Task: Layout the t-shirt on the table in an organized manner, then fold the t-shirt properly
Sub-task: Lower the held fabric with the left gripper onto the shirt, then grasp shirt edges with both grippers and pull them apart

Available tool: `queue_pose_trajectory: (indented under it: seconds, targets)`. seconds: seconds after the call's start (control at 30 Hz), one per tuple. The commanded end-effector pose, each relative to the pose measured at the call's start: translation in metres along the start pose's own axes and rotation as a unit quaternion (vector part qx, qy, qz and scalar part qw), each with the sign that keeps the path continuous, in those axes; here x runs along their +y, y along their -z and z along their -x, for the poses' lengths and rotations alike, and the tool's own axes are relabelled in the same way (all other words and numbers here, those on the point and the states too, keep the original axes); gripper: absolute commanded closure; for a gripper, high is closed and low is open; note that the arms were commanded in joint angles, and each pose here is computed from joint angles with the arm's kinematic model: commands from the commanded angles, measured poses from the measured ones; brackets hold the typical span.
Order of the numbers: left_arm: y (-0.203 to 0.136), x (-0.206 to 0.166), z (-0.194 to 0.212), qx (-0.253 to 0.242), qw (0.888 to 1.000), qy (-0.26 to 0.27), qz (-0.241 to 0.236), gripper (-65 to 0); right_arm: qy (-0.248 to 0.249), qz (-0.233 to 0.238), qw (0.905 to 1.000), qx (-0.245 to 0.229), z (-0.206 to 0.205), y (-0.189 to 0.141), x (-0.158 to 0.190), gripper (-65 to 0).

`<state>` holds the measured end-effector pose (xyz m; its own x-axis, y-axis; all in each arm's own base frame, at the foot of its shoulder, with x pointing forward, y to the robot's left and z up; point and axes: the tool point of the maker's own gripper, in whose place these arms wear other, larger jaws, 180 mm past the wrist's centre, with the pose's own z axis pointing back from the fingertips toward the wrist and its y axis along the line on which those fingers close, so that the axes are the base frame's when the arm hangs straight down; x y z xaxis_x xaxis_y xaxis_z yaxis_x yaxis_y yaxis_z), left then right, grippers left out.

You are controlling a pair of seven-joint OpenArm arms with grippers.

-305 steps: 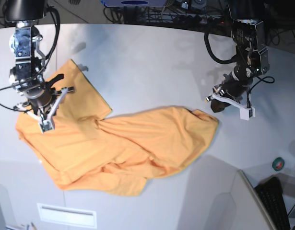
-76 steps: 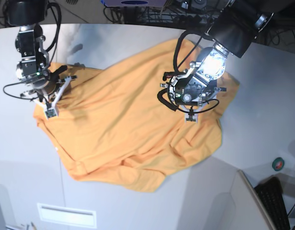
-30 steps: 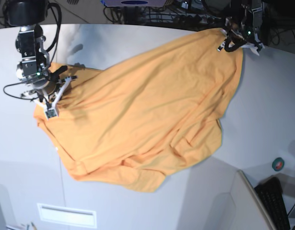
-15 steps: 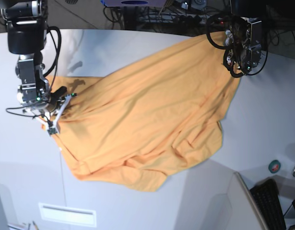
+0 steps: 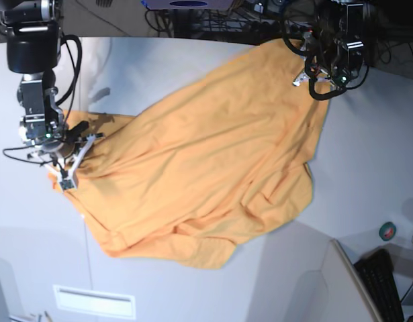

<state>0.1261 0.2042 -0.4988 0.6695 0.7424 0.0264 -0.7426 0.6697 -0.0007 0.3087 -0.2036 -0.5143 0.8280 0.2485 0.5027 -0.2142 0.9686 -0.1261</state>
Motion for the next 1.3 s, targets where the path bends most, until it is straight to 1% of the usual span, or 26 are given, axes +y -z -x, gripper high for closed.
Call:
queue_pose_trajectory:
  seconds: [0.0, 0.1, 0.33, 0.4, 0.47, 0.57, 0.7, 0.8, 0.93, 1.13, 1.27]
  targets:
    - [-0.034, -0.071, -0.042, -0.093, 0.986, 0.046, 0.131, 0.0, -0.012, 0.011, 0.9978, 0.064, 0.036, -0.002, -0.004, 0.0]
    - [-0.037, -0.053, -0.023, -0.088, 0.987, 0.053, 0.124, 0.0, -0.016, 0.013, 0.9983, 0.055, 0.033, -0.006, -0.003, 0.0]
    - [-0.056, -0.019, 0.020, -0.080, 0.987, 0.074, 0.117, 0.0, -0.019, 0.017, 0.9987, 0.044, 0.028, -0.010, -0.004, 0.0]
    - [-0.066, -0.021, 0.018, -0.092, 0.985, 0.082, 0.125, 0.0, -0.021, 0.016, 0.9988, 0.040, 0.025, -0.010, -0.003, 0.0]
    - [-0.067, -0.015, 0.021, -0.090, 0.985, 0.085, 0.120, 0.0, -0.019, 0.017, 0.9989, 0.039, 0.023, -0.010, -0.004, 0.0]
    - [-0.072, -0.022, 0.012, -0.102, 0.983, 0.087, 0.128, 0.0, -0.022, 0.017, 0.9991, 0.031, 0.015, -0.010, -0.004, 0.0]
    - [-0.075, -0.025, 0.011, -0.106, 0.982, 0.088, 0.133, 0.0, -0.019, 0.016, 0.9987, 0.043, 0.028, -0.010, -0.003, 0.0]
    - [-0.080, -0.036, 0.002, -0.119, 0.978, 0.088, 0.145, 0.0, -0.020, 0.016, 0.9988, 0.043, 0.029, -0.011, -0.003, 0.0]
    - [-0.091, -0.057, -0.020, -0.146, 0.971, 0.087, 0.166, 0.0, -0.021, 0.015, 0.9985, 0.048, 0.036, -0.012, -0.002, 0.0]
    - [-0.104, -0.075, -0.085, -0.199, 0.962, 0.042, 0.179, 0.0, -0.020, 0.015, 0.9984, 0.052, 0.039, -0.012, -0.002, 0.0]
    - [-0.110, -0.089, -0.140, -0.227, 0.957, 0.031, 0.175, 0.0, -0.021, 0.016, 0.9983, 0.052, 0.041, -0.013, -0.002, 0.0]
